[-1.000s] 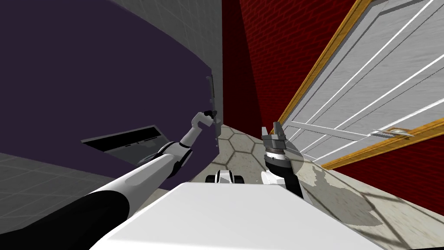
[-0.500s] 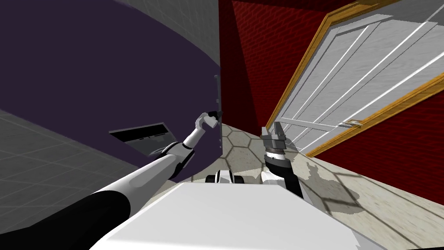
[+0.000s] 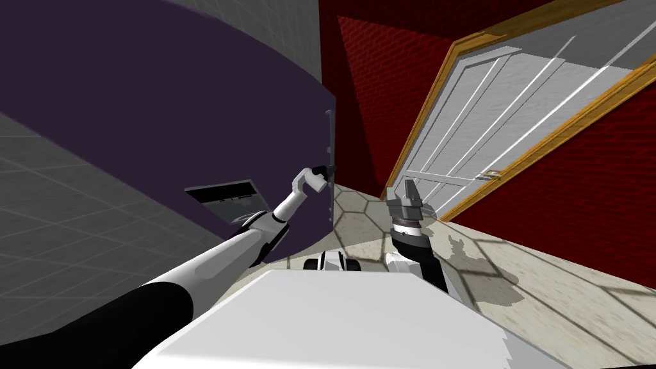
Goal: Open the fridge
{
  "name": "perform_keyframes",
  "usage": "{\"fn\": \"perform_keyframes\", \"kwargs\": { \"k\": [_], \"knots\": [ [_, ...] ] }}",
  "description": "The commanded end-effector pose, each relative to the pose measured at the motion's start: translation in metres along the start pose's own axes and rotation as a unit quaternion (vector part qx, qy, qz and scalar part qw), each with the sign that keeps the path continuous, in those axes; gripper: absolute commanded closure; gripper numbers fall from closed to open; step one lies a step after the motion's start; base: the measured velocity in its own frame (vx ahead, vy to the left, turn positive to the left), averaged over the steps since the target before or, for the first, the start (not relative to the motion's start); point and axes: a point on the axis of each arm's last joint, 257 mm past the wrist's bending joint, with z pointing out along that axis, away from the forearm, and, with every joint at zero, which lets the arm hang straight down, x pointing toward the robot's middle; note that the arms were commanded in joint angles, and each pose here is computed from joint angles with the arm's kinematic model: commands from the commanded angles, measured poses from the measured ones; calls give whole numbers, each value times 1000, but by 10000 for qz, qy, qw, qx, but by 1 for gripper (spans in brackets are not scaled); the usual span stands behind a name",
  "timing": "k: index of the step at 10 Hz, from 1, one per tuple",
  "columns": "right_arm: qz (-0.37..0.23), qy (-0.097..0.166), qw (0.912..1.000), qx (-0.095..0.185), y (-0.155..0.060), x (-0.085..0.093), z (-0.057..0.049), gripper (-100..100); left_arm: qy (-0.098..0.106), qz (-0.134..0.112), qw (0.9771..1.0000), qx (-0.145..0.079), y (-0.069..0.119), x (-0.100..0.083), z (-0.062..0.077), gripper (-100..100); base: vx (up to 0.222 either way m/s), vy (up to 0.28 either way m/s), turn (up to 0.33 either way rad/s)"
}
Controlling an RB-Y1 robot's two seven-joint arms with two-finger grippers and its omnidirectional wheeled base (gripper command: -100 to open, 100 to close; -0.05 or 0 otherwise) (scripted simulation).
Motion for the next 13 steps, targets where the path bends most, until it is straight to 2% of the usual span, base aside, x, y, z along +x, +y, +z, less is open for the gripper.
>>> {"fn": "perform_keyframes", "kwargs": {
  "k": [1, 3, 5, 6, 7, 9, 10, 13],
  "knots": [
    [0, 0, 10000, 0, 0, 0, 0, 0, 305, 76, 9992, 264, -29, 34, -6, 100, -220, 113, -66],
    [0, 0, 10000, 0, 0, 0, 0, 0, 550, 142, 9973, 472, -50, 61, -15, 100, -228, 116, -69],
    [0, 0, 10000, 0, 0, 0, 0, 0, 799, 208, 9943, 680, -69, 88, -26, 100, -250, 98, -63],
    [0, 0, 10000, 0, 0, 0, 0, 0, 719, 211, 9955, 573, -58, 77, -21, 100, -127, 37, -37],
    [0, 0, 10000, 1, 0, 0, 0, 0, 886, 252, 9936, 659, -66, 95, -25, 100, -98, 78, -41],
    [-1, 1, 10000, 1, 0, 0, 0, 0, 1115, 308, 9895, 866, -85, 119, -34, 100, -167, 195, -101],
    [-1, 1, 10000, 1, 0, 0, 0, 0, 1115, 308, 9895, 866, -85, 119, -34, 100, -151, 136, -75],
    [-1, 0, 10000, 1, 0, 0, 0, 0, 1461, 395, 9815, 1170, -113, 156, -50, 100, -200, 144, -66]
  ]
}}
